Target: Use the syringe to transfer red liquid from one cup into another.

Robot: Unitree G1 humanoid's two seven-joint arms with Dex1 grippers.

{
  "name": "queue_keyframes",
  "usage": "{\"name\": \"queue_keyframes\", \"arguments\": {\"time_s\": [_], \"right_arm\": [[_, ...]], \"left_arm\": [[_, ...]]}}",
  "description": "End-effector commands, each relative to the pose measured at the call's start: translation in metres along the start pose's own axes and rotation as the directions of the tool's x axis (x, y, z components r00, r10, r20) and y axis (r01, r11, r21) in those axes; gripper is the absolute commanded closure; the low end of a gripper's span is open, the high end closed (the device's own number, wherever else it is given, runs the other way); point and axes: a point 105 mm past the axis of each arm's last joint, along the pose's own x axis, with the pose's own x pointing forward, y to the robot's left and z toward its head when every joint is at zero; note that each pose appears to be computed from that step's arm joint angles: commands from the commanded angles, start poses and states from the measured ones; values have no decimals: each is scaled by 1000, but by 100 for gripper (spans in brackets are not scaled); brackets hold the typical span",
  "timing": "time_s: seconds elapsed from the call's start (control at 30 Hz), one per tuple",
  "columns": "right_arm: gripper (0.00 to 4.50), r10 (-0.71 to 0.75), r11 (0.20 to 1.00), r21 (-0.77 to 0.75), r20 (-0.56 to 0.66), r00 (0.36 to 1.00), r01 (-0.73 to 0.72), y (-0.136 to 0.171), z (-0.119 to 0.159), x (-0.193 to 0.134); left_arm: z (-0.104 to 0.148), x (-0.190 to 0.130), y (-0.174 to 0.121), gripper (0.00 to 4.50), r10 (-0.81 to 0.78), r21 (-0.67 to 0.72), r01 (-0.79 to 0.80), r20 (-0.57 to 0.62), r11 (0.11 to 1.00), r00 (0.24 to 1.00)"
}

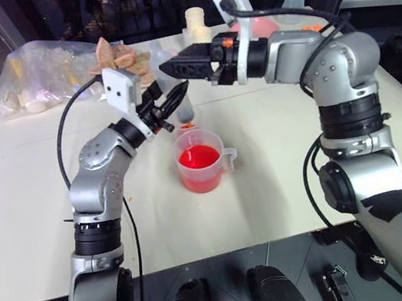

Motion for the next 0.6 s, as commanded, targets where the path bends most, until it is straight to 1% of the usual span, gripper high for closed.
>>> {"name": "queue_keyframes", "arguments": {"time_s": [0.03, 0.13, 0.27, 0.37, 0.5, 0.6], "right_arm": [[5, -10, 999, -39, 49, 999, 12, 3, 18, -19], [5, -30, 999, -44, 62, 998, 32, 1, 23, -29], [5, -77, 996, -30, 110, 991, 81, -4, 37, -52], [5, -110, 993, -24, 132, 985, 114, -8, 39, -66], [5, -158, 987, 6, 134, 978, 158, -14, 32, -73], [5, -177, 984, 30, 130, 976, 174, -16, 21, -74]], "left_arm": [[19, -4, 1, 301, 4, 27, -6, 56, 1000, 998], [18, -6, 2, 301, 12, 25, -13, 51, 1000, 999], [20, -9, 6, 301, 23, 29, -24, 48, 999, 999], [29, -7, 11, 301, 35, 38, -37, 56, 999, 998], [45, -4, 17, 301, 60, 17, -61, 63, 998, 996], [65, -5, 33, 301, 141, -59, -137, 73, 989, 987]]}}
